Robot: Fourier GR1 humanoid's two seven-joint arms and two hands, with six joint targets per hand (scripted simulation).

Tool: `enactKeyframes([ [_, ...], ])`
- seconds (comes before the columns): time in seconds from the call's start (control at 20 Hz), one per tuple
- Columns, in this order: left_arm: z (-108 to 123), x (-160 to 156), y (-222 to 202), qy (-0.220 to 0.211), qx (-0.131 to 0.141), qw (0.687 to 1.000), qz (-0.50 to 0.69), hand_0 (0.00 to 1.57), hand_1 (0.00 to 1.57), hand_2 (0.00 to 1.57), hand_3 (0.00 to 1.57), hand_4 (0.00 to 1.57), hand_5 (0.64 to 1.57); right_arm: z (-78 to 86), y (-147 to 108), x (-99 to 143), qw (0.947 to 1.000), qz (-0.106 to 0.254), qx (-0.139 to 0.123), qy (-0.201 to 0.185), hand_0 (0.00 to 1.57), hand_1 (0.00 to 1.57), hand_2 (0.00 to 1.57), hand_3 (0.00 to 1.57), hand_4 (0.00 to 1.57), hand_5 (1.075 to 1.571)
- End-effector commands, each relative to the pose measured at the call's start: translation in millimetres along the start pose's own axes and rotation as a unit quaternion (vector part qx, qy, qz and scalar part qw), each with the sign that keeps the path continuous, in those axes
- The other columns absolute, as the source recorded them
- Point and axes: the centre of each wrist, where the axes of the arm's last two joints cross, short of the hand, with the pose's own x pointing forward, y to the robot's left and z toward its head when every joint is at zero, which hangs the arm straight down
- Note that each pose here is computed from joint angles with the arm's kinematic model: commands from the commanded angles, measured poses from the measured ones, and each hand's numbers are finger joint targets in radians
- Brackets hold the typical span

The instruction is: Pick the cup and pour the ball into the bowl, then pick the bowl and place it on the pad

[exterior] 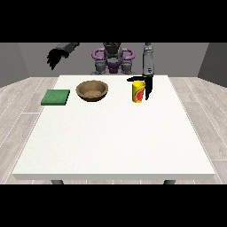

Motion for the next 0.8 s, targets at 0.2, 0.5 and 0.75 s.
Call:
enactKeyframes([
  [0.2,15,-35,13,-0.003,0.044,0.999,-0.023,0.7,0.7,0.64,0.0,1.01,1.553,-5.8,-18,28,0.9992,0.007,0.027,-0.028,0.0,0.0,0.0,0.0,0.68,1.569],
  [0.5,12,-40,13,-0.012,0.072,0.992,-0.1,1.27,1.27,1.57,1.57,1.35,1.468,-16.7,-35,55,0.9988,-0.005,0.03,-0.038,0.0,0.0,0.0,0.17,0.65,1.568],
  [0.75,-4,-29,5,0.012,0.045,0.986,-0.16,1.28,1.28,1.57,1.57,1.41,1.413,-15.6,-66,46,0.9996,-0.009,0.005,0.025,0.0,0.0,0.0,0.18,0.63,1.566],
])
